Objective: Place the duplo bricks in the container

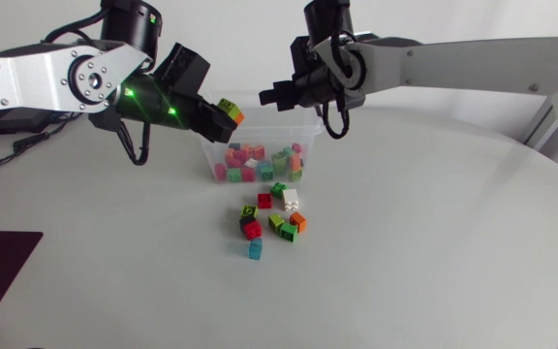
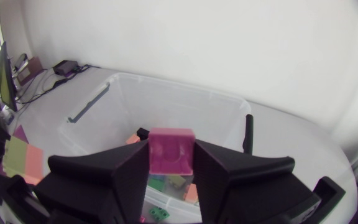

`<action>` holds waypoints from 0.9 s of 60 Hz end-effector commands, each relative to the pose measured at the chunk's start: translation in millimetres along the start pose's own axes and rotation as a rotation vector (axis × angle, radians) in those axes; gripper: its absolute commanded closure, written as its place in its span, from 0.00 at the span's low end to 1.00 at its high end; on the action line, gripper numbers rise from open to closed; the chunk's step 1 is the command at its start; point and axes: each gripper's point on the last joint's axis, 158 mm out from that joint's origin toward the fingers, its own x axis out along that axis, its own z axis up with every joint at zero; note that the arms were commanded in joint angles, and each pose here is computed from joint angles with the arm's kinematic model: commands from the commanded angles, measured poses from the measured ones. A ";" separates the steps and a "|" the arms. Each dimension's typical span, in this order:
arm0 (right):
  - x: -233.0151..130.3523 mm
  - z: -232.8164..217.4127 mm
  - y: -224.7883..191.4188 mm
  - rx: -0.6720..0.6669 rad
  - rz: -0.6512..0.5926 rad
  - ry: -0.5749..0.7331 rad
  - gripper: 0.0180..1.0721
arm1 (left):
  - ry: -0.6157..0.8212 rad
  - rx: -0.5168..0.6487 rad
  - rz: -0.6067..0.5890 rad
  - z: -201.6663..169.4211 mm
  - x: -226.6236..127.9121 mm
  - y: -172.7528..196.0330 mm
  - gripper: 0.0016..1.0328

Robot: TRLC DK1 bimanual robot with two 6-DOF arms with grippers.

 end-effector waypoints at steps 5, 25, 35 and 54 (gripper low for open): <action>16.4 3.9 -0.2 0.007 -0.020 -0.031 0.68 | -0.073 -0.033 0.030 27.1 -10.4 15.6 0.69; 13.8 3.4 5.8 -0.023 -0.072 -0.040 0.05 | -0.151 -0.108 0.095 43.7 -9.0 51.1 0.69; -19.7 2.0 8.7 -0.029 -0.064 -0.044 0.05 | -0.171 -0.134 0.119 47.5 2.5 69.2 0.69; -77.0 -29.2 26.5 -0.065 -0.022 -0.017 0.05 | -0.172 -0.171 0.144 46.5 38.4 85.9 0.68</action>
